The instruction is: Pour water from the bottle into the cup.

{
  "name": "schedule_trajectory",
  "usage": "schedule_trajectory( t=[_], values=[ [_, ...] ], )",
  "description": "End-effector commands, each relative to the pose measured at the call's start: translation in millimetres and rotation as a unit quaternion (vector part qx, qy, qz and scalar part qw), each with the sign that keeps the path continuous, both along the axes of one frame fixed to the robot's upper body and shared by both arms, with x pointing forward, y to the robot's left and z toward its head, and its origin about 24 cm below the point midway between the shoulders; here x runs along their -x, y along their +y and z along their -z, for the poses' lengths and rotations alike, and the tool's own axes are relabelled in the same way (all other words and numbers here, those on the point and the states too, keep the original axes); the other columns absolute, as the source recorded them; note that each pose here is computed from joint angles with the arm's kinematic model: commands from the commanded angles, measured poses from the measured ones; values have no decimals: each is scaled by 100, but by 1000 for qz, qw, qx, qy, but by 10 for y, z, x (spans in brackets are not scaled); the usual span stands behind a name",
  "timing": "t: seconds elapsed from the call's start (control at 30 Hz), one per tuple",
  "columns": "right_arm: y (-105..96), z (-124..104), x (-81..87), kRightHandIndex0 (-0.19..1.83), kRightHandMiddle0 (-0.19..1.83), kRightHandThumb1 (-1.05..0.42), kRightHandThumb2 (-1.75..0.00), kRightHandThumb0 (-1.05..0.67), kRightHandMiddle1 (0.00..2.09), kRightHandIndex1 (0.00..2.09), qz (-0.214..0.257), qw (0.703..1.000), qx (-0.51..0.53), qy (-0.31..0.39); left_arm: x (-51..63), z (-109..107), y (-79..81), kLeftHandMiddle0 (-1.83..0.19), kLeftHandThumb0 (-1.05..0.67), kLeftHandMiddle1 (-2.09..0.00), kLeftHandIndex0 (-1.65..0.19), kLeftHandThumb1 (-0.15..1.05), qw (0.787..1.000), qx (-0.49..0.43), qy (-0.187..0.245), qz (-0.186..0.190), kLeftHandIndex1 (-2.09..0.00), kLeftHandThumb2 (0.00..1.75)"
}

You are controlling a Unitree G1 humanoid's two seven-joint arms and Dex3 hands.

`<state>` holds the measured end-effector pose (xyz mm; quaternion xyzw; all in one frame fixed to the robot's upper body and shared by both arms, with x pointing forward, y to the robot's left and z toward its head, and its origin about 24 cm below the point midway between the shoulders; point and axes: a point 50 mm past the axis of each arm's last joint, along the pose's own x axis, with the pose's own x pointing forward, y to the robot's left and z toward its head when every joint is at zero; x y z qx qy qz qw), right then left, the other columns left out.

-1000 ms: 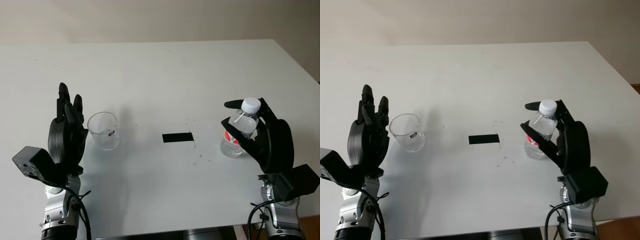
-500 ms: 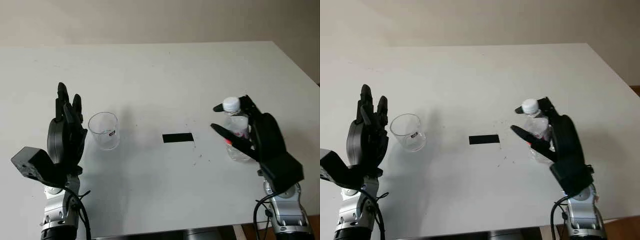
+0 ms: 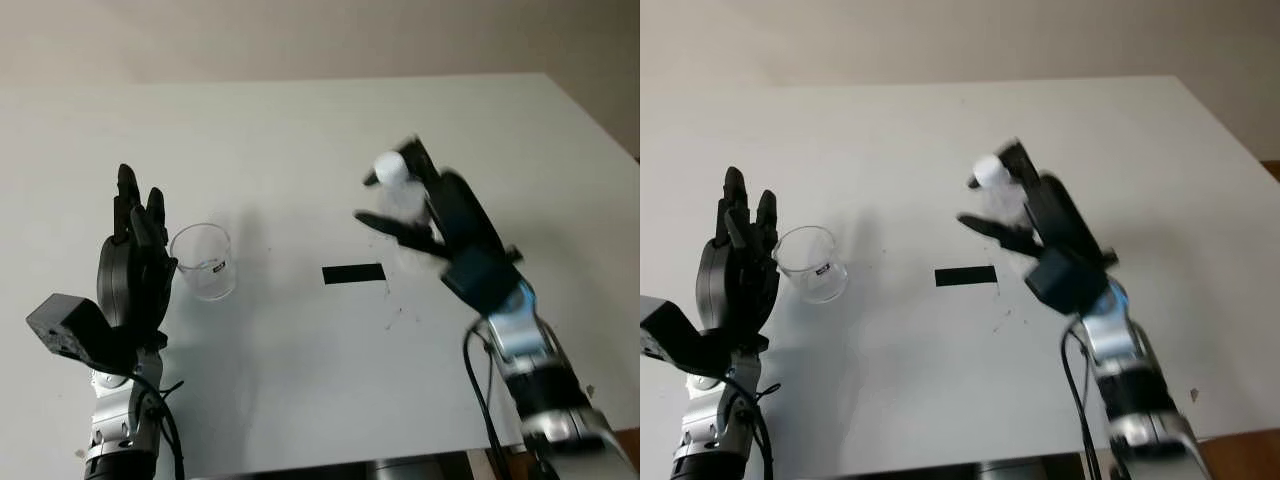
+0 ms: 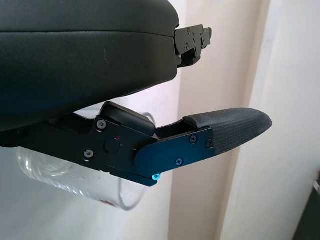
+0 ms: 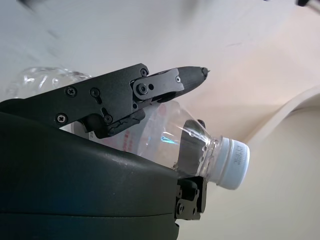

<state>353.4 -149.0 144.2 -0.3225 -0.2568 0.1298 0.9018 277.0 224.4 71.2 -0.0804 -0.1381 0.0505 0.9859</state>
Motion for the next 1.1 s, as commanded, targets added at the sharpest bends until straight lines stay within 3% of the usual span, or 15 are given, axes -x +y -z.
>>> schedule_trajectory(
  t=[0.0, 0.07, 0.27, 0.53, 0.83, 1.07],
  values=[
    [84, -134, -79, -4, -17, -105, -17, -21, 209, 209, -13, 1000, 11, -22, -7, -15, -10, 19, -88, -27, 13, 105, 1000, -1, -6, 0, 0, 69],
    [176, -218, -160, 2, -17, -105, -15, -19, 209, 209, -21, 999, 22, -30, -9, -14, -14, 19, -88, -28, 13, 105, 1000, -1, -6, 0, 0, 69],
    [386, -369, -330, 58, 24, -105, -12, -15, 209, 209, -30, 998, 52, -32, -17, -13, -33, 19, -88, -30, 13, 105, 1000, 0, -8, 0, 0, 70],
    [640, -442, -447, 96, 56, -105, -16, -12, 209, 209, -27, 993, 112, -35, -35, -23, -82, 19, -87, -36, 14, 105, 1000, 5, -12, -2, 0, 74],
    [867, -414, -478, 108, 62, -103, -14, -12, 209, 209, -22, 970, 230, -71, -41, -8, -109, 19, -88, -36, 15, 105, 1000, 3, -14, -1, 0, 75],
    [1009, -420, -458, 100, 49, -102, -11, -13, 209, 209, -27, 944, 304, -122, -33, 5, -143, 19, -88, -35, 15, 105, 1000, 6, -15, -2, 0, 75]
  ],
)
